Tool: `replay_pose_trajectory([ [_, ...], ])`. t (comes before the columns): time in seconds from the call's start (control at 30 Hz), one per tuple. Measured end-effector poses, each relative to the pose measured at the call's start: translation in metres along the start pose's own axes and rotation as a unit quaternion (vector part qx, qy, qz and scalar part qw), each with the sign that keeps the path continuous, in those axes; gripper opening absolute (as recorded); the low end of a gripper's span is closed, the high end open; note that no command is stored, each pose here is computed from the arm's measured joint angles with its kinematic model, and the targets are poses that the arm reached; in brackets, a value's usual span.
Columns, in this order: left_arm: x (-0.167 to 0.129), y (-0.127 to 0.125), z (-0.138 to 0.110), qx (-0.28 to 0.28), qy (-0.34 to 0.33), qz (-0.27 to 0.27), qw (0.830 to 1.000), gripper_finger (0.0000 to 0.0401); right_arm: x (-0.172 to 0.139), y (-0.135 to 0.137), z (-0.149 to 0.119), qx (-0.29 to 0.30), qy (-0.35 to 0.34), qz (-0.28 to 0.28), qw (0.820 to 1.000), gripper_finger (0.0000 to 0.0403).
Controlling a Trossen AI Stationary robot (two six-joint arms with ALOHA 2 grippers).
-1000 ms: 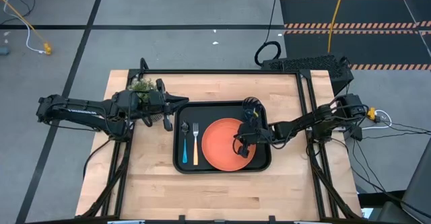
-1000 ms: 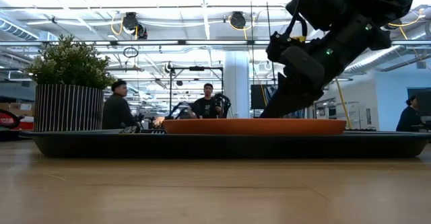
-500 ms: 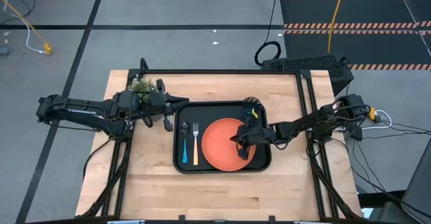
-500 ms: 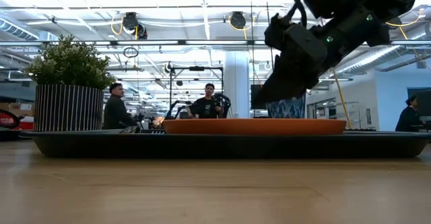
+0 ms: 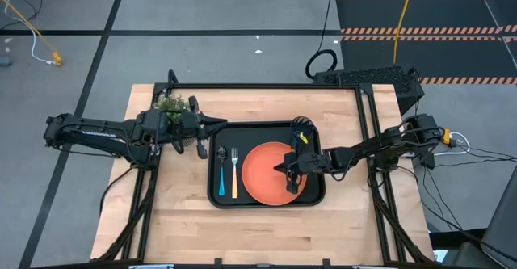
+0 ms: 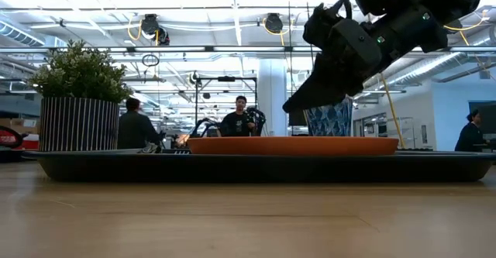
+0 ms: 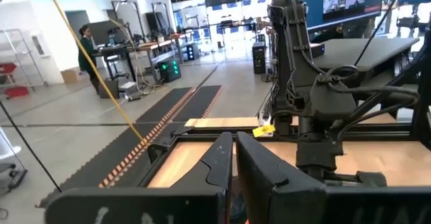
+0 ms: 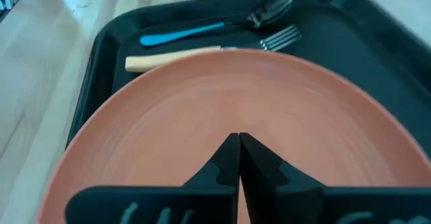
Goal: Pick and place plate/cup/fork/spoon on tray
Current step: Return to Home Position
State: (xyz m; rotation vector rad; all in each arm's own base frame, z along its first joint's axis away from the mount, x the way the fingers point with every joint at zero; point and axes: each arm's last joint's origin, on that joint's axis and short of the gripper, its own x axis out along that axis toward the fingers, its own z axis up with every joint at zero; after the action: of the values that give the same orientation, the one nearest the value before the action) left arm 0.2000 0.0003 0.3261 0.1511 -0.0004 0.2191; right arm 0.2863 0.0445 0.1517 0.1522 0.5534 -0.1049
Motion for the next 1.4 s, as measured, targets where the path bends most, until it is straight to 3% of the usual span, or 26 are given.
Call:
replay_pose_trajectory([
  [0.2, 0.0, 0.0, 0.0, -0.003, 0.001, 0.0, 1.0, 0.0026, 0.0, -0.001, 0.011, -0.05, -0.052, 0.004, 0.997, 0.0],
  [0.3, 0.003, -0.001, -0.004, -0.015, 0.014, -0.002, 1.0, 0.0026, -0.002, -0.002, 0.027, -0.074, -0.127, 0.008, 0.989, 0.0],
  [0.43, 0.009, -0.004, -0.009, -0.037, 0.028, -0.004, 0.999, 0.0026, -0.003, -0.007, 0.062, -0.092, -0.195, 0.056, 0.975, 0.0],
  [0.53, 0.013, -0.005, -0.013, -0.037, 0.038, -0.005, 0.999, 0.0026, -0.001, -0.011, 0.083, -0.091, -0.188, 0.083, 0.974, 0.0],
  [0.63, 0.017, -0.007, -0.016, -0.027, 0.042, -0.005, 0.999, 0.0026, 0.0, -0.014, 0.092, -0.089, -0.167, 0.075, 0.979, 0.0],
  [0.8, 0.023, -0.01, -0.022, -0.021, 0.057, -0.007, 0.998, 0.0026, 0.003, -0.014, 0.084, -0.101, -0.128, 0.073, 0.984, 0.0],
  [1.07, 0.027, -0.011, -0.022, -0.026, 0.05, -0.006, 0.998, 0.0026, 0.003, -0.014, 0.084, -0.092, -0.127, 0.077, 0.985, 0.0],
  [1.4, 0.026, -0.01, -0.022, -0.036, 0.049, -0.006, 0.998, 0.0026, 0.003, -0.014, 0.084, -0.155, -0.132, 0.078, 0.976, 0.0],
])
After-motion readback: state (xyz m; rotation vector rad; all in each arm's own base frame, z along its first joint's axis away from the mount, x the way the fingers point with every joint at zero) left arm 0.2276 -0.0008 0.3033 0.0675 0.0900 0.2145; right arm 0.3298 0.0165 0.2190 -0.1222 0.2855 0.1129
